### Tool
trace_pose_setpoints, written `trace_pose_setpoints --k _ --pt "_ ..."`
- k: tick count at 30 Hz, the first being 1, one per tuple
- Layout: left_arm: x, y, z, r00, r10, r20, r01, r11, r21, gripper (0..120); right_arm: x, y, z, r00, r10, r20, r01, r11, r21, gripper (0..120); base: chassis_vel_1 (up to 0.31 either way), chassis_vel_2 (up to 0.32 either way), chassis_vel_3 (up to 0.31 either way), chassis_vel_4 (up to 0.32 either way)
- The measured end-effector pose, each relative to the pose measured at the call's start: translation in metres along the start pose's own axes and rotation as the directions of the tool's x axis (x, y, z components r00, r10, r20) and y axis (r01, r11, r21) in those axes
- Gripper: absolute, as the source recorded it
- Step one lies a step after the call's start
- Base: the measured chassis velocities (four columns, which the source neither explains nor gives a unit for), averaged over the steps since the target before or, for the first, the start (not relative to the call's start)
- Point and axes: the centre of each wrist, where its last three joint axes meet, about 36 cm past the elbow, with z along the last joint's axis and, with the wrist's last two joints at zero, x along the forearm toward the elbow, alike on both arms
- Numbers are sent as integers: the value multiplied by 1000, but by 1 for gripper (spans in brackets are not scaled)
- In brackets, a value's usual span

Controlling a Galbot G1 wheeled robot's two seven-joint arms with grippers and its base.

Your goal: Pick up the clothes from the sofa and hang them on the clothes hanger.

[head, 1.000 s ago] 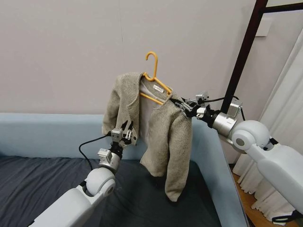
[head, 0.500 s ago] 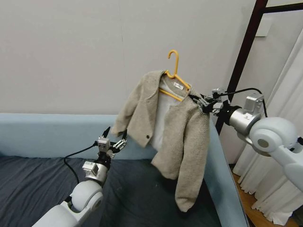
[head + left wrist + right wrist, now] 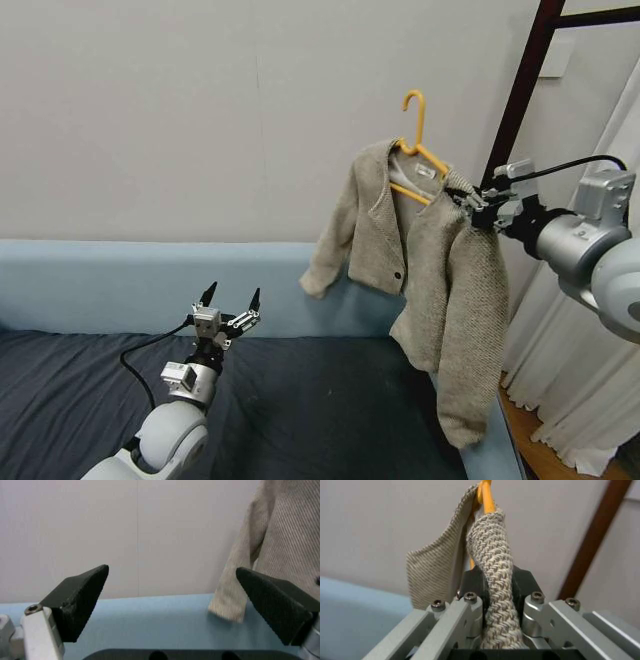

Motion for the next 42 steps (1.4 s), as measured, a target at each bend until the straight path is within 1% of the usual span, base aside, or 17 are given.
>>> trace_pose_setpoints --k 4,5,8,10,11,13,15,19,20,24,26,30,33,35,39,42 --pt "0 0 -2 1000 -6 3 6 1000 -1 100 -13 -17 -3 986 155 62 -157 987 45 9 0 0 0 0" --pt "0 0 -2 1000 -6 3 6 1000 -1 100 -13 -17 -3 986 155 62 -157 987 45 9 0 0 0 0" --pt "0 0 -3 1000 -18 4 18 1000 0 100 -28 -33 -3 957 266 115 -274 960 55 9 0 0 0 0" --pt "2 0 -3 1000 -21 1 21 1000 -2 100 -38 -43 -2 937 320 142 -332 941 64 9 0 0 0 0" --pt "2 0 -3 1000 -21 1 21 1000 -2 100 -38 -43 -2 937 320 142 -332 941 64 9 0 0 0 0" --pt "3 0 -3 1000 -26 -2 26 1000 -3 100 -46 -53 -1 920 363 145 -376 924 73 9 0 0 0 0" --pt "4 1 -3 1000 -28 -3 28 1000 -3 100 -49 -56 0 915 376 144 -390 918 78 9 0 0 0 0" --pt "6 2 -2 999 -36 -7 36 999 -5 100 -59 -78 -2 886 445 132 -459 882 106 9 0 0 0 0" --pt "6 2 -2 999 -36 -7 36 999 -5 100 -59 -78 -2 886 445 132 -459 882 106 9 0 0 0 0" --pt "4 1 -1 999 -40 -6 40 999 -4 100 -73 -94 -1 860 496 122 -510 846 154 9 0 0 0 0" --pt "4 1 -1 999 -40 -6 40 999 -3 100 -76 -96 -1 856 504 117 -517 840 163 9 0 0 0 0" --pt "3 -1 1 999 -40 -10 40 999 0 100 -92 -106 7 837 535 117 -547 808 218 9 0 0 0 0" --pt "3 0 2 999 -41 -12 41 999 -1 100 -100 -109 10 828 548 118 -560 796 230 9 0 0 0 0" --pt "3 1 3 999 -42 -14 42 999 -3 100 -109 -111 16 820 556 135 -571 784 242 9 0 0 0 0" --pt "3 1 3 999 -43 -15 43 999 -4 100 -112 -110 20 817 554 159 -576 778 251 9 0 0 0 0" --pt "5 2 4 999 -46 -19 45 999 -5 100 -102 -98 22 827 535 174 -563 790 244 9 0 0 0 0"
